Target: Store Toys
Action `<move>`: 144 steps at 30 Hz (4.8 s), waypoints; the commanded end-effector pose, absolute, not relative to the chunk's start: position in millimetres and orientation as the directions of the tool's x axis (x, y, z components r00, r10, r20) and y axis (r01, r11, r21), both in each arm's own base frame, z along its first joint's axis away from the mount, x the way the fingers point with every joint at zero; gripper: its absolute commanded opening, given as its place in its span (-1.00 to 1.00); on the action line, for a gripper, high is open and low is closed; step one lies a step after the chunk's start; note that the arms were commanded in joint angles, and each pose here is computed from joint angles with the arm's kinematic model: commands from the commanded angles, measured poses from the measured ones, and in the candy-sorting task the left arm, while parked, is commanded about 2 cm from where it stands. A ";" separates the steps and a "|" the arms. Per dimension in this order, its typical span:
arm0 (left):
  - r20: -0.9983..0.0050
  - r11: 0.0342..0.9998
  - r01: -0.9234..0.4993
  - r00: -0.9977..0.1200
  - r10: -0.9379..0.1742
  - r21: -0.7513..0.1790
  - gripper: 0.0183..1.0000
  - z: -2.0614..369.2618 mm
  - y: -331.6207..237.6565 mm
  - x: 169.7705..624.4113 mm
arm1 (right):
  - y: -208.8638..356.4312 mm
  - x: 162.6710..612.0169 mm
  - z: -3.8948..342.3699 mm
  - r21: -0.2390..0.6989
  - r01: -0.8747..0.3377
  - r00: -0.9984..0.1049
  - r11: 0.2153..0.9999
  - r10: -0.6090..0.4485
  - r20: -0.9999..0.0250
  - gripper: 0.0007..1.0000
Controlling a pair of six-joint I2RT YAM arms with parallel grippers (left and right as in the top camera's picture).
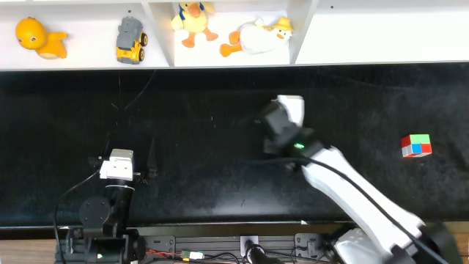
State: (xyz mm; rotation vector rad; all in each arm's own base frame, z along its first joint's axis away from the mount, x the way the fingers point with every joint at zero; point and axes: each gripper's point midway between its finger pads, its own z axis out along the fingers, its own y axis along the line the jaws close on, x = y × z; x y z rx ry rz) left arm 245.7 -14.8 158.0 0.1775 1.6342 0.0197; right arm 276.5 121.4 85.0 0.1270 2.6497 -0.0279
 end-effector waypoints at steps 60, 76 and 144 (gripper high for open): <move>-0.991 0.989 0.098 -0.060 0.116 0.110 1.00 158.2 -14.3 245.2 | 12.2 499.5 134.5 -0.111 -0.044 -0.789 0.993 -0.102 -0.606 -0.22; -0.991 0.989 0.098 -0.060 0.116 0.110 1.00 158.2 -14.3 245.2 | -9.3 439.8 155.2 -0.183 0.006 -0.826 0.983 -0.098 -0.555 1.00; -0.991 0.989 0.098 -0.060 0.117 0.110 1.00 158.2 -14.3 245.2 | -228.8 214.3 88.2 -0.092 -0.018 -0.916 0.996 -0.054 -0.398 0.94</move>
